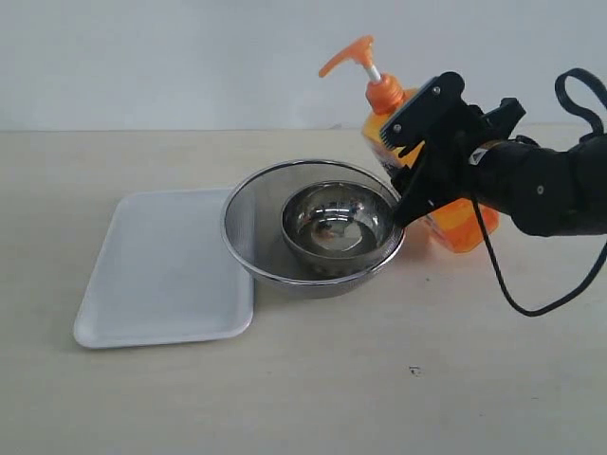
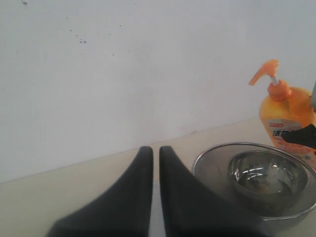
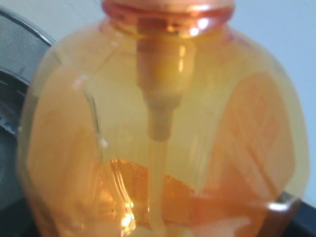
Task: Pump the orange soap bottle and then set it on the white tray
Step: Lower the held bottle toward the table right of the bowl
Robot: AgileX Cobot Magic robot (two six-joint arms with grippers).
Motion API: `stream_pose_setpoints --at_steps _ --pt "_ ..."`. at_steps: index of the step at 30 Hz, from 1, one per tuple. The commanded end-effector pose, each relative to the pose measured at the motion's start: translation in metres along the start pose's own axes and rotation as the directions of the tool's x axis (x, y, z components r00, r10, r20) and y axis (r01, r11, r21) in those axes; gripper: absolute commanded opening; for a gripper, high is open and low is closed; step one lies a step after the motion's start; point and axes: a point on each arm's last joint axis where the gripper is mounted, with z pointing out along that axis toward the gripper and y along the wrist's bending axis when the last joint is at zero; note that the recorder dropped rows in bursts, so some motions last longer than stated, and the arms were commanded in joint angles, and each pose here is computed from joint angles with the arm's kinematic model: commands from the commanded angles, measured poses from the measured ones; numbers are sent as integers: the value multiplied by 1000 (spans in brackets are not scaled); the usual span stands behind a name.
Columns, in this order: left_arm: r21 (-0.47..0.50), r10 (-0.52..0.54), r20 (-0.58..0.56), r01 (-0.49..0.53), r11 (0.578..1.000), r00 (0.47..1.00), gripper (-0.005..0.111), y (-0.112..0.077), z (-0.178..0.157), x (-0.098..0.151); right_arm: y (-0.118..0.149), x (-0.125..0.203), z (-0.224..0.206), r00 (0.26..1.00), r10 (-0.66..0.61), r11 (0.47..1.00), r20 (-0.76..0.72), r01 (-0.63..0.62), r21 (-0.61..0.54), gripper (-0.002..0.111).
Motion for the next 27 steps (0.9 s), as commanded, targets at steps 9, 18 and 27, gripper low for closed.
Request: stream_pose_setpoints --at_steps 9,18,27 --pt "70 -6 96 -1 998 995 5 -5 -3 -30 -5 -10 -1 998 -24 999 65 21 48 0" --pt "111 -4 4 4 994 1000 5 -9 27 -39 -5 -9 -1 998 -25 999 58 23 41 0" --pt "119 22 -6 -21 993 1000 5 -9 52 -63 -5 -9 -1 998 -12 999 55 10 44 0"
